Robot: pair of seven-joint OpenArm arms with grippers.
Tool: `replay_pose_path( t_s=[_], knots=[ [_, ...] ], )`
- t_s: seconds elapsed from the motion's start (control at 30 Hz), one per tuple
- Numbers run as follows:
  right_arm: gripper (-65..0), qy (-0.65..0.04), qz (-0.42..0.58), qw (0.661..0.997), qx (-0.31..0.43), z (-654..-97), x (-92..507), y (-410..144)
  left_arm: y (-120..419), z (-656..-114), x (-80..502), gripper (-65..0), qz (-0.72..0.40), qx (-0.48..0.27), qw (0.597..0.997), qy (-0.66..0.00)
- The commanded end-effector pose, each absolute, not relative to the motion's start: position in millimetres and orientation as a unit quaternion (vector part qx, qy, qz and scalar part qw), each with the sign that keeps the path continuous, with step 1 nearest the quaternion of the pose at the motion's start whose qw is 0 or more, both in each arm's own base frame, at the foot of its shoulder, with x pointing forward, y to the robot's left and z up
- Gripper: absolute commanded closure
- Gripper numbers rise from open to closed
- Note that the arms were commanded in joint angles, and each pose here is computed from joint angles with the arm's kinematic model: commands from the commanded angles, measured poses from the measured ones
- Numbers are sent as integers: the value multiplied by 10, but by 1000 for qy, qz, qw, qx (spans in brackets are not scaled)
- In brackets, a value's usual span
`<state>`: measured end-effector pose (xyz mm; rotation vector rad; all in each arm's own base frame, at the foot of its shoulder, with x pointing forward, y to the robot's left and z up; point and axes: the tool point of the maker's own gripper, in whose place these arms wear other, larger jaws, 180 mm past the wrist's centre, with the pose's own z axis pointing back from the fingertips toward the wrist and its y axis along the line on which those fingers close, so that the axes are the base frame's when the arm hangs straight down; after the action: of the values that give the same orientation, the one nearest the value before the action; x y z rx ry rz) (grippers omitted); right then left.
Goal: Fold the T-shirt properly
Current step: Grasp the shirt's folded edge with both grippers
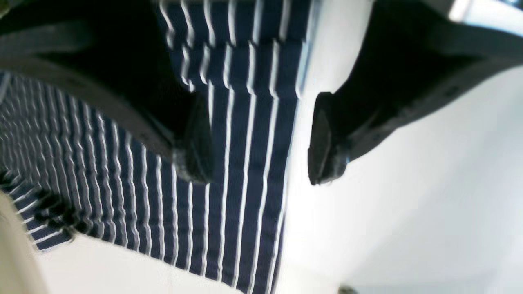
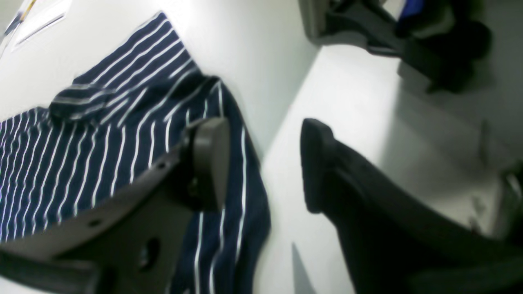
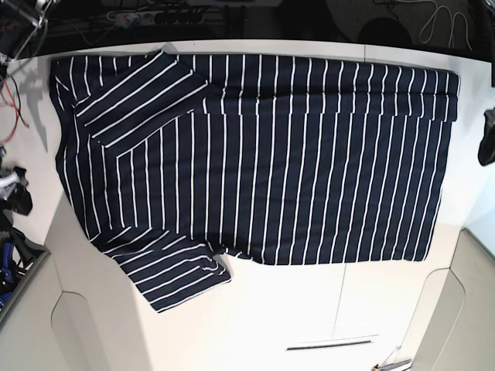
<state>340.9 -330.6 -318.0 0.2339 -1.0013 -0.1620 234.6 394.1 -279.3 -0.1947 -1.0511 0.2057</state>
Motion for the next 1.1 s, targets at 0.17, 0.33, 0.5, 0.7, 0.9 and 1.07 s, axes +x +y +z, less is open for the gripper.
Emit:
replay_pose_path(
  t_s=[0.17,0.33,0.5,0.7,0.9,1.07],
  knots=[
    [-285,-502,-93,849,133,-3146,4027,-3297,3785,-2609,2947,-454,24,-75,843,-532],
    [-306,-479,-120,855,159,-3350,4242,-3244,3795,-2733,3416,-476,18,-79,842,-534],
    [-407,-467,-148,853,180,-3516,4287,-3223,3945,-2927,3913,-476,56,-78,850,-518],
    [-407,-441,-158,864,184,-3719,4207,-3198,4086,-3262,4228,-476,117,-88,859,-491],
    [-407,-436,-161,866,186,-3762,4185,-3184,4197,-3539,4296,-476,164,-66,872,-457],
    [-407,-426,-158,869,194,-3846,4160,-3089,4211,-3806,4180,-476,188,-48,884,-426]
  ],
)
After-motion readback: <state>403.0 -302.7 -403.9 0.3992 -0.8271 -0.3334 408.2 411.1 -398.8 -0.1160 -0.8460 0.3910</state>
